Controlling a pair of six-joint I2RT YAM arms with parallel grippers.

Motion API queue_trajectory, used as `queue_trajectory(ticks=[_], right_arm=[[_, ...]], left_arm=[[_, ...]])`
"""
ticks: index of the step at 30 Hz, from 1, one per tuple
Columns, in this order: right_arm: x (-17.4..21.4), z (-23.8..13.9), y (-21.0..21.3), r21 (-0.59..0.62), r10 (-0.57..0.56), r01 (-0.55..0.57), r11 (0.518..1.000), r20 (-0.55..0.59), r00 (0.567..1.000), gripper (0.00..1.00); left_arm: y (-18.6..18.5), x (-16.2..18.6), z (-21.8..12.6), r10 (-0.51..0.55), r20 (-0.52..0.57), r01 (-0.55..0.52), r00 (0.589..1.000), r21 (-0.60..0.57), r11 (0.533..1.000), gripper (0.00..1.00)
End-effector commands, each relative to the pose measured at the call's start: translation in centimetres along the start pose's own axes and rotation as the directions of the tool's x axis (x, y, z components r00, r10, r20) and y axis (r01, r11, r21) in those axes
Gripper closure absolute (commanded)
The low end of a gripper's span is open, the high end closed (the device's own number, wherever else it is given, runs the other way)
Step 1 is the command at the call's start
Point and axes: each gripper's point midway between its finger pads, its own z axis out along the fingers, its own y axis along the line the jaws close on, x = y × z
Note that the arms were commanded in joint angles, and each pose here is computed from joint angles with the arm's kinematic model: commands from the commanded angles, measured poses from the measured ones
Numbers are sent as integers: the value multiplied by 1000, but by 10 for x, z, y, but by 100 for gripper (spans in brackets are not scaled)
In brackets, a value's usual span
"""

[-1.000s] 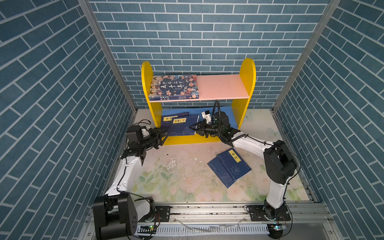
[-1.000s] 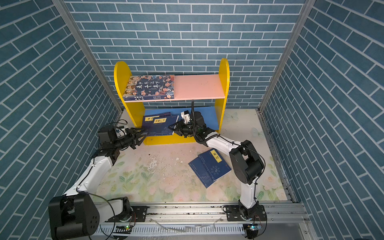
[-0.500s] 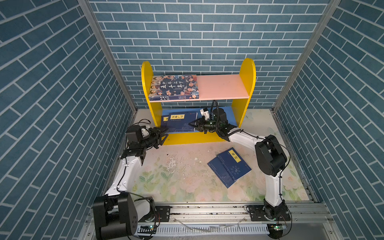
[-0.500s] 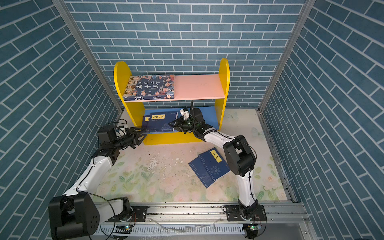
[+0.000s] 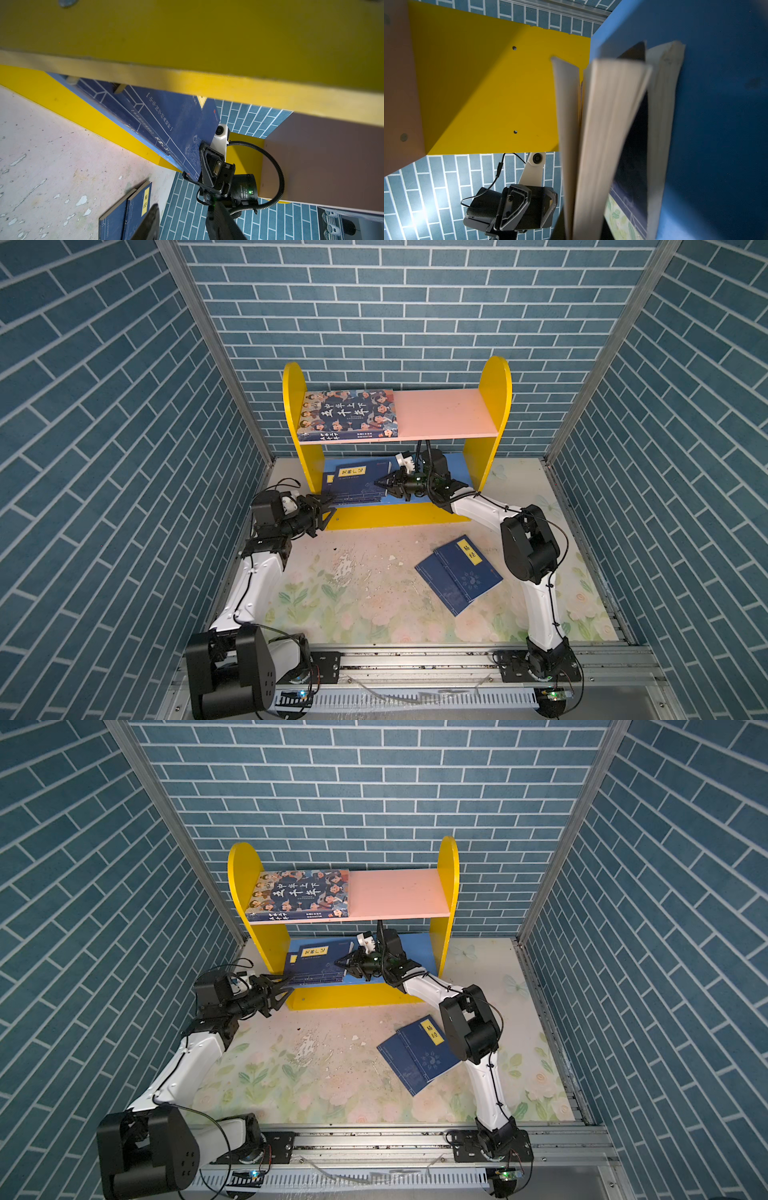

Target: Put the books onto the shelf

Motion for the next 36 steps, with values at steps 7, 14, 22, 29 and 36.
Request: queue_trajectory(ticks=[7, 14, 22, 29, 36], right_arm=[[-4, 5, -16, 68, -9, 11, 998, -30, 1000, 72], [-5, -3, -26, 160, -19, 22, 987, -19, 1000, 50], [-12, -15, -36, 289, -40, 36, 957, 7, 999, 44], [-19, -30, -28, 351, -79, 53, 935, 60, 995, 45], [-25, -27, -26, 342, -84, 56, 938, 67, 994, 51]], left_arm=[[-2, -2, -1, 12, 3, -12, 1000, 17, 1000, 55], [-6, -2, -1, 18, 4, -18, 1000, 25, 1000, 55], [-8, -1, -2, 18, 5, -18, 1000, 31, 999, 55], [-8, -1, -2, 16, 6, -17, 1000, 33, 999, 55], [-8, -2, -2, 18, 9, -18, 1000, 35, 999, 55]])
